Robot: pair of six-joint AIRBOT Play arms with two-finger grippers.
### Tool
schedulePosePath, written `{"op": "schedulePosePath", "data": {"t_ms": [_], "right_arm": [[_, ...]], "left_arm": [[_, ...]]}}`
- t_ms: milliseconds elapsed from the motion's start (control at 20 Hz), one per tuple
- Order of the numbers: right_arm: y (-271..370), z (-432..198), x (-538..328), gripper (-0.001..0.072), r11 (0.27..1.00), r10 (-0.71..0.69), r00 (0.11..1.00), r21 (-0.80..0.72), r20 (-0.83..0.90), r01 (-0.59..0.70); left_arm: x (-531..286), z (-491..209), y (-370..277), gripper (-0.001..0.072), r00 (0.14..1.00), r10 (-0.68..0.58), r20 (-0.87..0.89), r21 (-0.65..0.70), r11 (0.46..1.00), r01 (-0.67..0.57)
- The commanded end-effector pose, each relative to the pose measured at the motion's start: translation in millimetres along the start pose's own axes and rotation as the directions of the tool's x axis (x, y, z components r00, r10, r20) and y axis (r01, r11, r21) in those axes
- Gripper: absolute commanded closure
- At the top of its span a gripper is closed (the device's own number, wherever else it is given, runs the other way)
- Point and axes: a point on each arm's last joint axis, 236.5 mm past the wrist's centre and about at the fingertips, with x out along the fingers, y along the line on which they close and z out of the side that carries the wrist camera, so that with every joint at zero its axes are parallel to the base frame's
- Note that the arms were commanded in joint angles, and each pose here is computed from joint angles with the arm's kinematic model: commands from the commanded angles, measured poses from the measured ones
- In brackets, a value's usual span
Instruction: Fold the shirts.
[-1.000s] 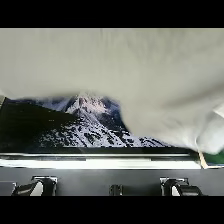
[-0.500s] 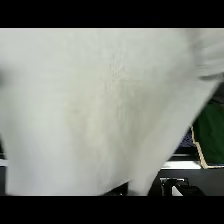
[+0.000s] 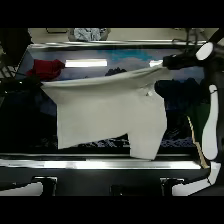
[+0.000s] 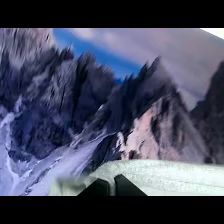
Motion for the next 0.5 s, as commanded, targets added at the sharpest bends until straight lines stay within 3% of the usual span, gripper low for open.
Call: {"op": "schedulePosePath", "data": {"t_ms": [0,150,200,250,300,350,400,450], "right_arm": [[27.6,-48.7,74.7,0.0676,0.975,0.167,0.978,0.166,-0.123,-0.145],[34.3,-65.3,93.0,0.0676,0.978,0.169,0.971,0.152,-0.168,-0.144],[34.1,-62.4,93.3,0.0665,0.978,0.167,0.974,0.151,-0.156,-0.143],[32.9,-58.7,88.5,0.0557,0.978,0.167,0.975,0.153,-0.147,-0.144],[25.7,-53.0,76.0,0.0373,0.981,0.160,0.977,0.132,-0.140,-0.142],[14.2,-46.1,58.2,0.0268,0.988,0.146,0.981,0.063,-0.130,-0.138],[-5.5,-41.3,35.2,0.0215,0.993,0.110,0.986,-0.024,-0.128,-0.114],[-30.1,-43.1,12.9,0.0216,0.996,0.058,0.987,-0.062,-0.147,-0.067]], "left_arm": [[57.7,-36.8,17.3,0.0680,0.991,-0.033,-0.129,-0.102,0.995,0.019],[70.0,-50.2,11.1,0.0679,0.984,-0.047,-0.172,-0.106,0.994,0.029],[69.6,-51.9,7.8,0.0641,0.983,-0.051,-0.178,-0.101,0.994,0.034],[65.4,-53.7,4.2,0.0450,0.978,-0.061,-0.200,-0.096,0.995,0.042],[55.7,-55.8,2.9,0.0234,0.968,-0.071,-0.241,-0.091,0.995,0.050],[42.1,-59.5,6.9,0.0187,0.953,-0.068,-0.294,-0.081,0.996,0.046],[25.7,-66.3,16.9,0.0187,0.932,-0.048,-0.360,-0.065,0.998,0.026],[6.3,-79.2,32.3,0.0188,0.898,-0.014,-0.441,-0.051,0.999,-0.010]]}}
